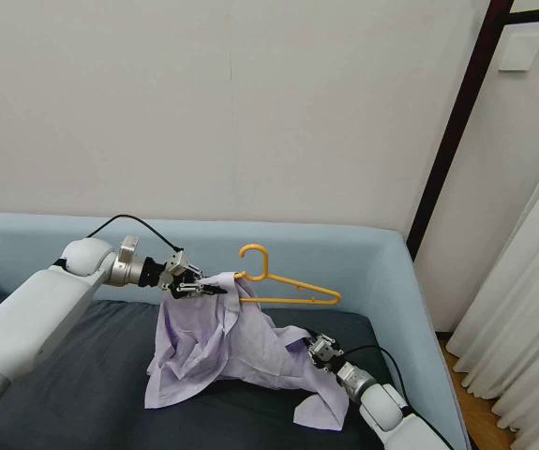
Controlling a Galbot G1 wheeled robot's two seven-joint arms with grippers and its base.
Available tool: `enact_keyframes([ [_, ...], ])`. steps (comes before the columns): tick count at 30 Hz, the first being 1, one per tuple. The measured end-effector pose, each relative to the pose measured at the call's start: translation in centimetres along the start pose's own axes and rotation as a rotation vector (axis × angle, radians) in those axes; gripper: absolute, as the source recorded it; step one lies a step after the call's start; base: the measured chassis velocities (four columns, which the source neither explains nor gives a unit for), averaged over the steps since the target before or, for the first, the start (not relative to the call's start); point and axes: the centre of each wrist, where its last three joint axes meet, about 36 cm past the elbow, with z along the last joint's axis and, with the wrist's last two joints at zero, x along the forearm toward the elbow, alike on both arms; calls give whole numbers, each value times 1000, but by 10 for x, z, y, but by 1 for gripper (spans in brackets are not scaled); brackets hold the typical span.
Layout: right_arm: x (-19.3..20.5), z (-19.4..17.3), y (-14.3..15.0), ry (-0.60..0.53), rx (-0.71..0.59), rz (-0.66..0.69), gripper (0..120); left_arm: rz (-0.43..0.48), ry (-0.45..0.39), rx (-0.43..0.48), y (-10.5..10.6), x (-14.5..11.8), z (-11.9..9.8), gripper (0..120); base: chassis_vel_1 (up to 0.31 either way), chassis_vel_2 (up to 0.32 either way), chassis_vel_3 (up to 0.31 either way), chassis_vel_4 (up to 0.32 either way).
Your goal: Pick up the clothes from the sofa and hang them on the clothes hanger.
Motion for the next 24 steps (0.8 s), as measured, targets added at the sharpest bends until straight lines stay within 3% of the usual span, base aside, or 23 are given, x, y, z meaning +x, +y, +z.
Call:
enact_keyframes([
  [5, 1, -3, 4, 18, -87, 106, 0, -5, 0, 4, 0, 1, 3, 7, 0, 0, 0, 0],
  [9, 10, -22, 4, -13, -375, 269, 0, -18, -9, 12, -2, 4, 9, 7, 0, 0, 0, 0],
  [11, 13, -27, 2, -29, -440, 292, 0, -18, -12, 14, -3, 4, 11, 7, 0, 0, 0, 0],
  [15, 29, -45, -24, -163, -638, 349, 0, -7, -24, 13, -4, -2, 15, 7, 0, 0, 0, 0],
  [24, 54, -76, -53, -287, -672, 375, 0, -1, -26, -3, -13, 6, 24, 7, 0, 0, 0, 0],
])
